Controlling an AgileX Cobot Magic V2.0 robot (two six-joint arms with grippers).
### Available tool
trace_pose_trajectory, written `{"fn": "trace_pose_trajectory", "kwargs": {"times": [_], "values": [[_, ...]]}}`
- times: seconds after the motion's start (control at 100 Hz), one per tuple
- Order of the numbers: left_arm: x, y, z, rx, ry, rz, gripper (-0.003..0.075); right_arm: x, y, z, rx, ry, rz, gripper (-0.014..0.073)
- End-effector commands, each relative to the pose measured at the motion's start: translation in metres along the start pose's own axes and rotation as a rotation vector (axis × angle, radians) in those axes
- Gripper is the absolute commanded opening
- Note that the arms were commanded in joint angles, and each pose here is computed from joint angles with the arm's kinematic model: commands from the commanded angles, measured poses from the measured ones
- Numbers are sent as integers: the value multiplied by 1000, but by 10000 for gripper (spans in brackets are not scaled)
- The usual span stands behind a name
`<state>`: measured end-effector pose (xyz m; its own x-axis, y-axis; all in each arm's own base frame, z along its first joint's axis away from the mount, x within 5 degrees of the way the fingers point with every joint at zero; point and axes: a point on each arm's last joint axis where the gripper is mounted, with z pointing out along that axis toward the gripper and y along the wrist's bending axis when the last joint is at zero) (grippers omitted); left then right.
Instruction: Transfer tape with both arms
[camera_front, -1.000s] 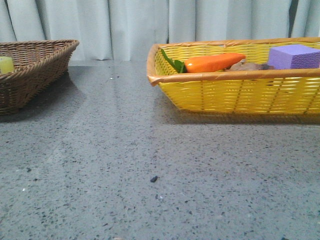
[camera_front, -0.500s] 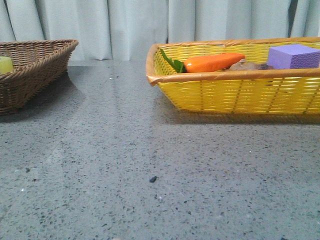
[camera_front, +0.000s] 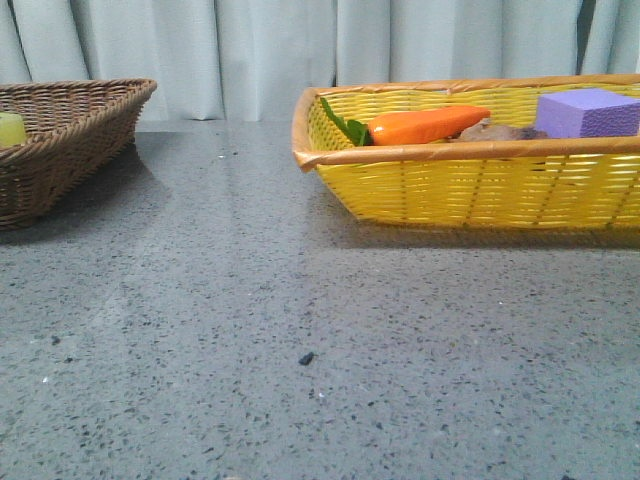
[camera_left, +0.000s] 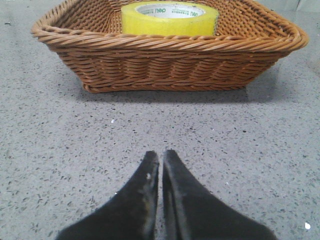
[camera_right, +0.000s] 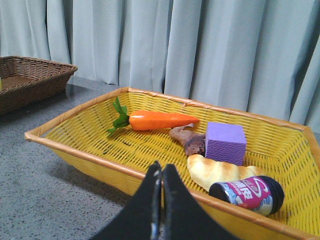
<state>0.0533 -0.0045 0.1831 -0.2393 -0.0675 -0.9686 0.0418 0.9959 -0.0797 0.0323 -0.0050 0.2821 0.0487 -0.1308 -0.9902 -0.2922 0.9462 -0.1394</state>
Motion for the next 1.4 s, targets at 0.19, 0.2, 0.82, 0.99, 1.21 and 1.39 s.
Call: {"fn": "trace_pose_trajectory", "kwargs": {"times": [0.19,0.2,0.82,0.99,1.21,1.39], "values": [[-2,0,-1,1,-67,-18,-20,-14,-2,-7,5,-106,-17,-56],[-2,0,-1,1,-67,-18,-20,-14,-2,-7,5,-106,-17,-56],[-2,0,-1,1,-67,-18,-20,-15,-3,-7,48,-111,-22,-56],[-2,0,-1,1,-67,-18,-21,-21,5,-7,61,-223,-31,-56],[-2,0,-1,1,-67,-18,-21,-14,9,-1,166,-402,15,-56],[-2,0,-1,1,-67,-18,-20,10,7,8,260,-351,26,-56]]}}
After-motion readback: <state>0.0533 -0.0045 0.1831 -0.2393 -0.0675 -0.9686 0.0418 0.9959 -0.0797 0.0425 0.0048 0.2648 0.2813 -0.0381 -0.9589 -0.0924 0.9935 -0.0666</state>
